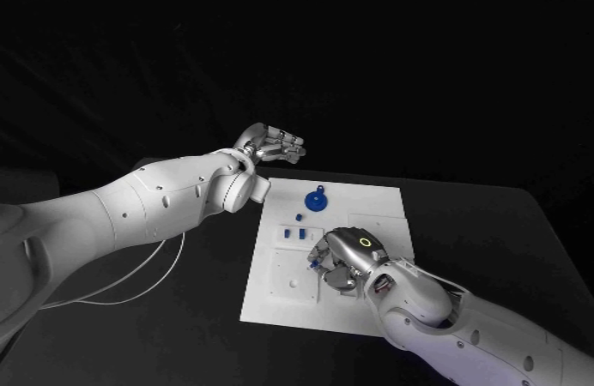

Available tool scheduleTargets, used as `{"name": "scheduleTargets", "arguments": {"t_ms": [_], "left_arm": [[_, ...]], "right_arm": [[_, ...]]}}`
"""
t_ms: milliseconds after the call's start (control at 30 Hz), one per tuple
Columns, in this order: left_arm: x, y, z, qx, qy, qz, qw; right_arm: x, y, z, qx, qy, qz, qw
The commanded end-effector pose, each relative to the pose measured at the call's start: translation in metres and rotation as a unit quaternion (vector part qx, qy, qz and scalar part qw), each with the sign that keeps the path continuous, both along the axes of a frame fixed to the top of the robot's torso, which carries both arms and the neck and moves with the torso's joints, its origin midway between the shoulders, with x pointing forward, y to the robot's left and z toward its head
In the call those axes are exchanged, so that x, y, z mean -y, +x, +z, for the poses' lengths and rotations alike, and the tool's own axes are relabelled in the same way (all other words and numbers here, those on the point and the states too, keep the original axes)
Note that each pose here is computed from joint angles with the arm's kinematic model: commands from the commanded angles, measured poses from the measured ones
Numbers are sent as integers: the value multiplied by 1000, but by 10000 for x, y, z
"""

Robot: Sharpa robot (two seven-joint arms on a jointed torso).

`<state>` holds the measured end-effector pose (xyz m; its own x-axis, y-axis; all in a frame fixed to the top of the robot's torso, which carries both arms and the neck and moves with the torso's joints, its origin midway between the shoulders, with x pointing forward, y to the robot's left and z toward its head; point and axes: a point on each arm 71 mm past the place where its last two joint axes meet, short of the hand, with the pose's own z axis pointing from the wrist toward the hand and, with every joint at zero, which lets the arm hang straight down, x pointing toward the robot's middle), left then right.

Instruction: Assemble the parts on the task board

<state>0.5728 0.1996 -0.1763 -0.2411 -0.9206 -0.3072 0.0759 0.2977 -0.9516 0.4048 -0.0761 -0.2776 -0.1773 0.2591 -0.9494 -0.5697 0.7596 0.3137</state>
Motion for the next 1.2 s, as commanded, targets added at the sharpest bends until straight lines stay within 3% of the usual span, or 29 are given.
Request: {"name": "scheduleTargets", "arguments": {"t_ms": [33,1200], "left_arm": [[23,-2,7,2,-5,-3,1000],[91,-15,-21,-5,-5,-17,1000]], "right_arm": [[-11,2,-11,7,-7,-6,1000],[-94,40,-166,-5,-26,-11,1000]]}}
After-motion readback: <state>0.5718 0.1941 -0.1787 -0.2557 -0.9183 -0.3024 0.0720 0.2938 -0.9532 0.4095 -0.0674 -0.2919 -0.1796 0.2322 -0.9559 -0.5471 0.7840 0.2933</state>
